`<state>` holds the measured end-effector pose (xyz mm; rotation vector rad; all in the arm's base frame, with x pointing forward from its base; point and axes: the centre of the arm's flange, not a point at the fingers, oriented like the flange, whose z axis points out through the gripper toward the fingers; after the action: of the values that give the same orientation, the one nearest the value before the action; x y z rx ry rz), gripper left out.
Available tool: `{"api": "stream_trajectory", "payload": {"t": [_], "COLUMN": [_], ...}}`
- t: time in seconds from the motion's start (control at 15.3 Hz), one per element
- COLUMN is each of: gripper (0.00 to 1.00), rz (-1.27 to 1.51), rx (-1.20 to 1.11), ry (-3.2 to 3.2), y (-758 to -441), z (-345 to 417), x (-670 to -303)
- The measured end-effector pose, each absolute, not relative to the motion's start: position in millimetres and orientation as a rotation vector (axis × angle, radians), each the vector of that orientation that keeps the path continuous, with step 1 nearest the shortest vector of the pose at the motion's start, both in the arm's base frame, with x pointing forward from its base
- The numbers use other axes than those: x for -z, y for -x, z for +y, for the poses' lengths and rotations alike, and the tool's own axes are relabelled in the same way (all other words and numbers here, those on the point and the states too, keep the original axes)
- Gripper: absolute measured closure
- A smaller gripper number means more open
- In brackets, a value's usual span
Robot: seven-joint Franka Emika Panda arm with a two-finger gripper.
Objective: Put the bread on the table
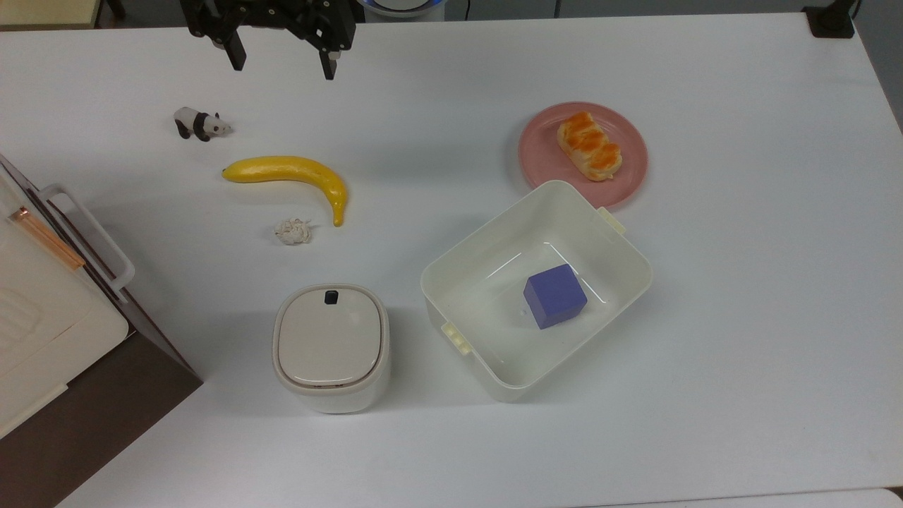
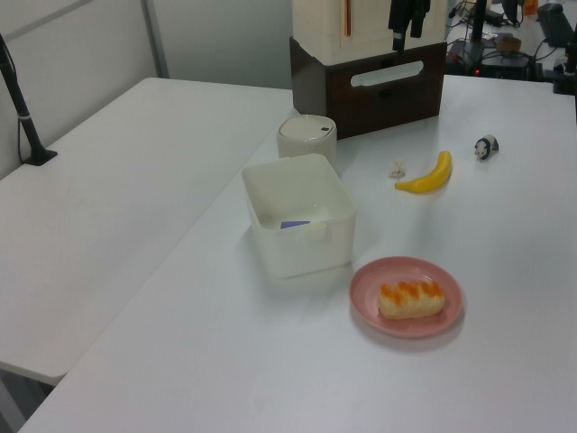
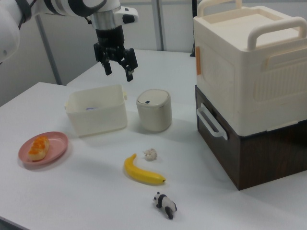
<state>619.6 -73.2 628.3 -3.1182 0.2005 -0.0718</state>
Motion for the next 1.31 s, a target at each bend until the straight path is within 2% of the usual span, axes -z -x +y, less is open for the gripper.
{"api": "stream_trajectory", "payload": {"t": [1.31], "gripper": [0.00], "rz": [0.138], "rx": [0.050], "ry": [3.122], "y": [-618.1], "z": [-72.9], "x": [-627.0]}}
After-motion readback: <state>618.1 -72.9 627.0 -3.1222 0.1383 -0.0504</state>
